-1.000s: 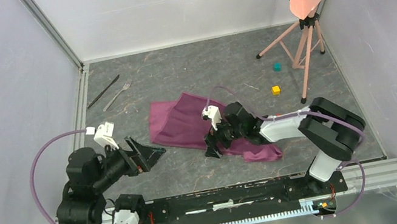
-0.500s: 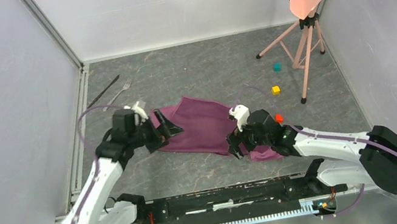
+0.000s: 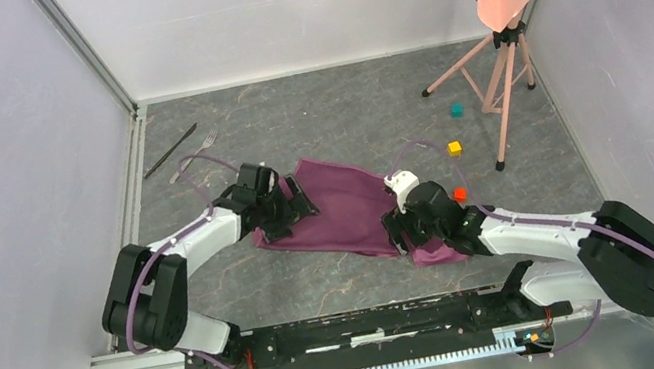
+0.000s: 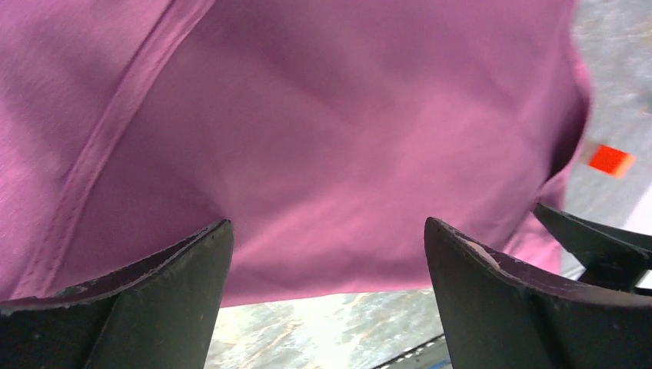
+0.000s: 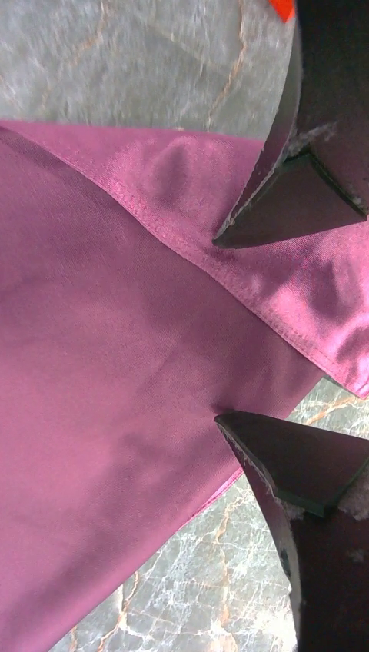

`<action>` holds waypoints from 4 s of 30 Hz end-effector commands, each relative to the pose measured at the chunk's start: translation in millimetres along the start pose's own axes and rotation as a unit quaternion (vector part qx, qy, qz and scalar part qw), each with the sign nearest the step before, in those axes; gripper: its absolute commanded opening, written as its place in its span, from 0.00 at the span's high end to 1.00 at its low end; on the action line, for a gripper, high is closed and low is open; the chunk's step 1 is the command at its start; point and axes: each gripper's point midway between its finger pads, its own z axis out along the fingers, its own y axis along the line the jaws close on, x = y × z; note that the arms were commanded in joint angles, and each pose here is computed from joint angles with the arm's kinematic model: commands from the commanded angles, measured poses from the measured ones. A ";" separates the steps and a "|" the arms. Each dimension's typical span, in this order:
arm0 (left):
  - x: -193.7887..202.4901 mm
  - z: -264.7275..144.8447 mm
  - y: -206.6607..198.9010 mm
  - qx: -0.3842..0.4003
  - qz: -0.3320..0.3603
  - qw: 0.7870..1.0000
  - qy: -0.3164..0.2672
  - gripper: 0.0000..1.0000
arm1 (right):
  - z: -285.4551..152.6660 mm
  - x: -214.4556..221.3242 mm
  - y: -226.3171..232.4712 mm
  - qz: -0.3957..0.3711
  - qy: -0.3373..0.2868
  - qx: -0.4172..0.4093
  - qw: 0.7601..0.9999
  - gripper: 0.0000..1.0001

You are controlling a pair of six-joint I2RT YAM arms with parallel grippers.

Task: Fold the napkin into a case and place the utensils inside
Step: Pick up the crumpled napkin from the center of the board.

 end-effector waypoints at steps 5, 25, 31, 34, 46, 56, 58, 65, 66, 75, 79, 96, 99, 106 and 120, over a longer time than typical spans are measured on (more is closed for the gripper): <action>41.7 -27.8 60.3 -0.073 -0.062 0.995 -0.039 0.00 | 20.7 -9.0 34.1 -0.005 0.005 -0.074 0.997 0.22; 30.7 -135.5 -3.7 0.095 0.033 0.986 -0.135 0.00 | -37.2 22.4 51.6 0.023 0.076 0.034 0.996 0.22; 9.7 -164.8 -31.3 0.120 0.056 0.977 -0.167 0.00 | -35.2 15.8 45.7 0.060 0.068 0.070 0.993 0.34; 2.6 -181.6 -50.3 0.146 0.066 0.971 -0.175 0.00 | -34.2 18.8 46.3 0.087 0.059 0.069 0.992 0.44; 8.1 -190.2 -40.6 0.131 0.075 0.972 -0.181 0.00 | -19.2 57.9 44.7 0.105 0.106 0.079 0.986 0.45; 0.1 -177.5 -23.4 0.062 0.070 0.981 -0.168 0.00 | -17.9 57.8 23.8 0.047 0.089 0.115 0.988 0.94; -5.2 -171.4 -16.2 0.029 0.071 0.984 -0.163 0.00 | -21.1 45.7 23.6 0.033 0.067 0.110 0.991 1.00; -45.8 -145.9 12.4 -0.122 0.103 0.975 -0.157 0.01 | -35.0 6.6 26.1 -0.015 -0.035 0.062 0.997 1.00; -54.9 -141.7 15.4 -0.148 0.115 0.970 -0.153 0.04 | -35.8 2.7 24.9 -0.022 -0.044 0.063 0.997 1.00; -121.7 -56.8 23.8 -0.240 0.133 0.960 -0.059 0.30 | -35.0 5.6 36.1 -0.019 -0.062 0.018 0.998 1.00; -141.9 -21.4 26.9 -0.238 0.129 0.962 -0.042 0.35 | -36.4 9.6 36.7 -0.023 -0.057 0.011 0.998 1.00; -146.1 40.8 71.0 -0.249 0.099 0.963 0.011 0.40 | -37.3 7.4 26.8 -0.018 -0.068 0.027 0.997 1.00; -145.4 47.8 75.3 -0.247 0.095 0.964 0.016 0.41 | -37.0 7.2 24.3 -0.018 -0.066 0.032 0.997 1.00; -136.4 56.6 84.1 -0.255 0.095 0.962 0.037 0.58 | -39.3 2.9 16.6 -0.011 -0.065 0.050 0.997 1.00; -178.8 -74.7 -9.8 -0.156 0.139 0.971 -0.112 0.98 | -82.9 -85.0 -3.0 -0.041 -0.130 0.132 0.982 1.00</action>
